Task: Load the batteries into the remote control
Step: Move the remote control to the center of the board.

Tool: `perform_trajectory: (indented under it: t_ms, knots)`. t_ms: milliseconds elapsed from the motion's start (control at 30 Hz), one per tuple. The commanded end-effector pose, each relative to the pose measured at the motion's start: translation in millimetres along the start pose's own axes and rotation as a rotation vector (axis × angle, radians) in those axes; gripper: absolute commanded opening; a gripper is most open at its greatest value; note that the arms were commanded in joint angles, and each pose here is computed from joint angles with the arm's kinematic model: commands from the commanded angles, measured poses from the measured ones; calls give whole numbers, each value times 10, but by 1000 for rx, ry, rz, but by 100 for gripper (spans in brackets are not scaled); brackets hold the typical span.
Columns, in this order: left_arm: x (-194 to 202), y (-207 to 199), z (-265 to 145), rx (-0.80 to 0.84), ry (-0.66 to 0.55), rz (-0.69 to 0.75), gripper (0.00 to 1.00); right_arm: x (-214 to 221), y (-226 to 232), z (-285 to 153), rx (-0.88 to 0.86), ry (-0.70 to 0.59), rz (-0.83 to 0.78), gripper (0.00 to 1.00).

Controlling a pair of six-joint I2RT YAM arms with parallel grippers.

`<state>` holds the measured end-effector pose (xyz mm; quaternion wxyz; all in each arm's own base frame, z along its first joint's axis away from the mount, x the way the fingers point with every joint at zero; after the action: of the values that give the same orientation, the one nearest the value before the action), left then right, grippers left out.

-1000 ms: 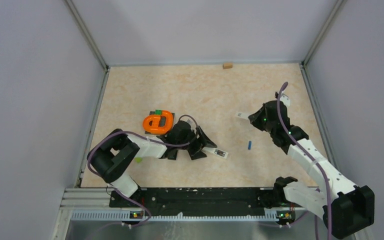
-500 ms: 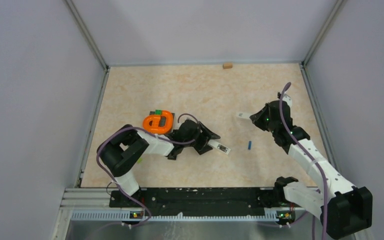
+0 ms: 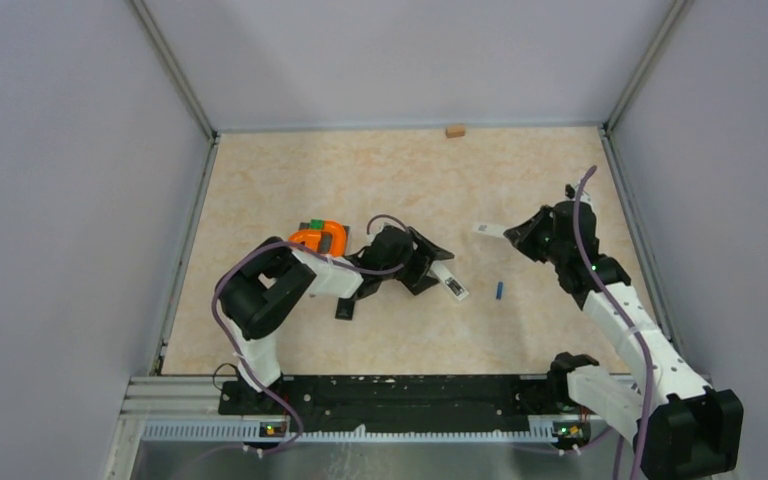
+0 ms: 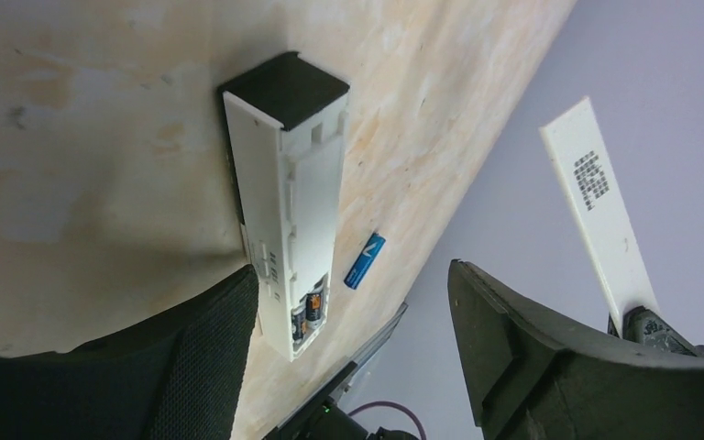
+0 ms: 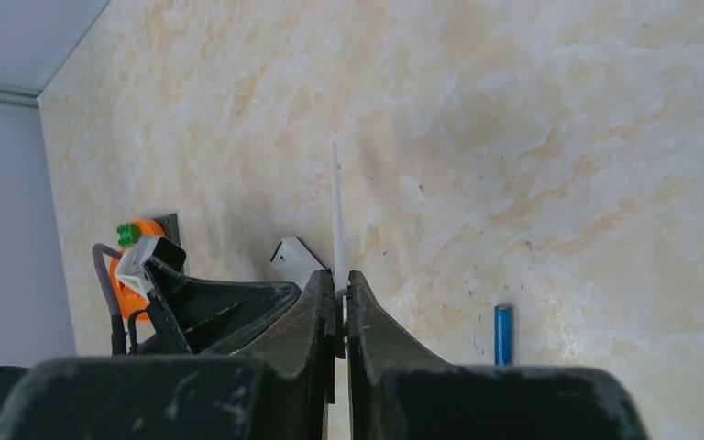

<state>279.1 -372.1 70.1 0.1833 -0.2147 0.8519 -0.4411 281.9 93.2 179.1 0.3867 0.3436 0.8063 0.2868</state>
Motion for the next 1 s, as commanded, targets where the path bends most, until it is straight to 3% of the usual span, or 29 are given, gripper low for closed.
perform_trajectory:
  t_ms: [0, 167, 333, 500, 700, 867, 967]
  knots:
    - [230, -78, -46, 2, 109, 5, 80, -42, 23, -48, -28, -15, -1, 0]
    - [451, 7, -5, -31, 185, 20, 82, -38, -28, -45, -12, -20, 5, 0]
    - [374, -252, 55, 118, 152, -20, 70, -45, -44, -78, -12, -26, 18, 0]
    - [316, -398, 228, 144, 145, -47, 61, -29, -66, -85, -5, -16, 27, 0]
    - [-49, -434, 440, 158, 18, -80, 54, -65, -59, -75, -5, -23, 27, 0]
    - [-433, -422, 390, 111, -118, 34, 53, -45, -56, -27, -23, 1, 13, 0]
    - [-514, -374, 287, 99, -129, 84, 55, -22, -30, 0, -54, 19, 7, 0]
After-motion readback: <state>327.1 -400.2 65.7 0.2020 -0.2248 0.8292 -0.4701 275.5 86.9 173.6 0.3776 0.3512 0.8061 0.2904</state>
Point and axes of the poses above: each gripper's point midway between its finger pads, its own z axis out along the fingers, its own y axis along the line the jaws close on, x = y × z, the point moved 2 cm from there along -z, back along the fingers, and after that the axes turned 15 degrees about z, right-handed, at the moved point
